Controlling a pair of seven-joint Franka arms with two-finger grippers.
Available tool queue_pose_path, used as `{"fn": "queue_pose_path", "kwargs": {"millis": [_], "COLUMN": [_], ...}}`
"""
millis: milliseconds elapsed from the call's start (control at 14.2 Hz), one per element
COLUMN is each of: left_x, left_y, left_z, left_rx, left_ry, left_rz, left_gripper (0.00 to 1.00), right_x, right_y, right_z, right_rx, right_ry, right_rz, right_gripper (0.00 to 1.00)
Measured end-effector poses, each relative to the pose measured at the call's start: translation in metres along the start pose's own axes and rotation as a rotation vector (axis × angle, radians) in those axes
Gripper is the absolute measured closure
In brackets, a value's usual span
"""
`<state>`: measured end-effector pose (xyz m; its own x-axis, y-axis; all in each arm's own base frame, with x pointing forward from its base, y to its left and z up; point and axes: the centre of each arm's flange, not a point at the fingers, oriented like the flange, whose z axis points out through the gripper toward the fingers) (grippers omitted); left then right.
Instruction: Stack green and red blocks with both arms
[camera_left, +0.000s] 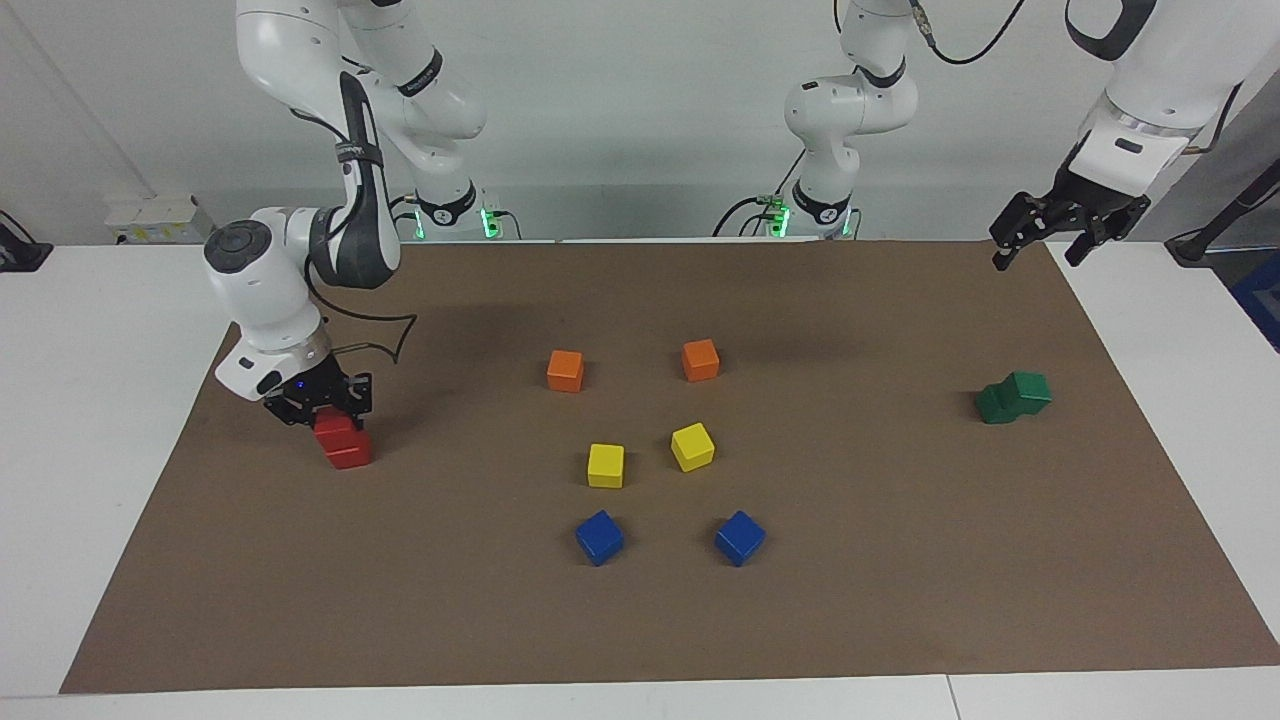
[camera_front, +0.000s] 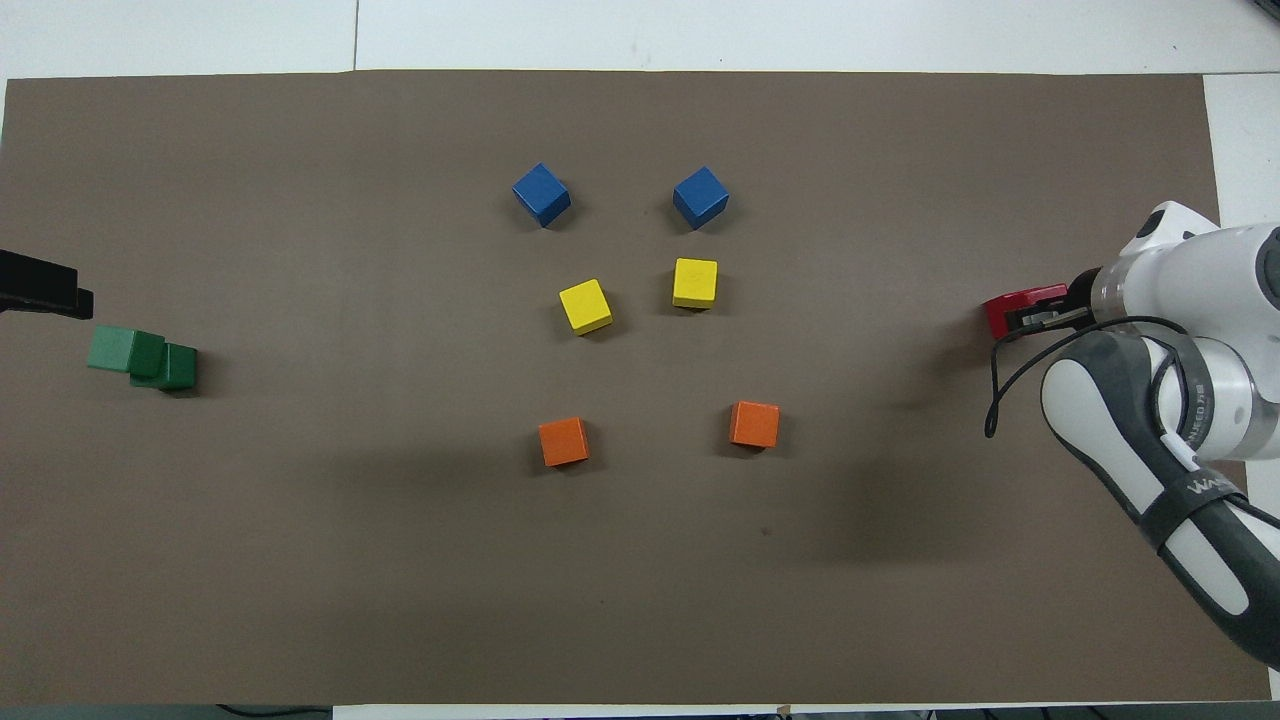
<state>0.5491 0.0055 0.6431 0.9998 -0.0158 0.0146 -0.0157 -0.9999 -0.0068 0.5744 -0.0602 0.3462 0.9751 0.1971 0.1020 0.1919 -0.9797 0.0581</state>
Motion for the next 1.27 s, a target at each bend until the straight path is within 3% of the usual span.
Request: {"fn": "queue_pose_path", "kwargs": {"millis": [141,423,494,635,846,1058,1270], "left_x": [0.000,0.000,0.000,0.000,0.000,0.000,0.000], "left_y": [0.001,0.000,0.000,0.000,0.000,0.000,0.000], "left_z": [0.000,0.000,0.001,0.001,0.001,0.001,0.001], "left_rx": [-0.011,-0.015,-0.015,-0.016,-0.016,-0.018,-0.019], "left_ry": [0.000,0.000,-0.001,-0.003,-0.003,-0.003,-0.003], "left_rz": [-0.003,-0.006,-0.007,-0.007,-0.007,-0.007,-0.007], "left_gripper": [0.00,0.00,0.00,0.00,0.00,0.00,0.00], "right_x": [0.000,0.003,0.004,0.007,0.017,0.032,0.014], "right_y": [0.001,0.005,0.006,0.006,0.007,-0.017,-0.046], "right_z": [0.000,-0.005,-0.007,-0.011,-0.038,-0.111,-0.196], "right_rx": [-0.001,-0.005,-0.006,-0.008,0.006,0.050,0.039], "right_ry": [0.002,0.012,0.017,0.020,-0.040,-0.044,-0.032], "right_rz": [0.001,0.006,0.007,0.007,0.027,0.105,0.113], "right_gripper": [0.41,0.03,0.00,0.00,0.00,0.00,0.00]}}
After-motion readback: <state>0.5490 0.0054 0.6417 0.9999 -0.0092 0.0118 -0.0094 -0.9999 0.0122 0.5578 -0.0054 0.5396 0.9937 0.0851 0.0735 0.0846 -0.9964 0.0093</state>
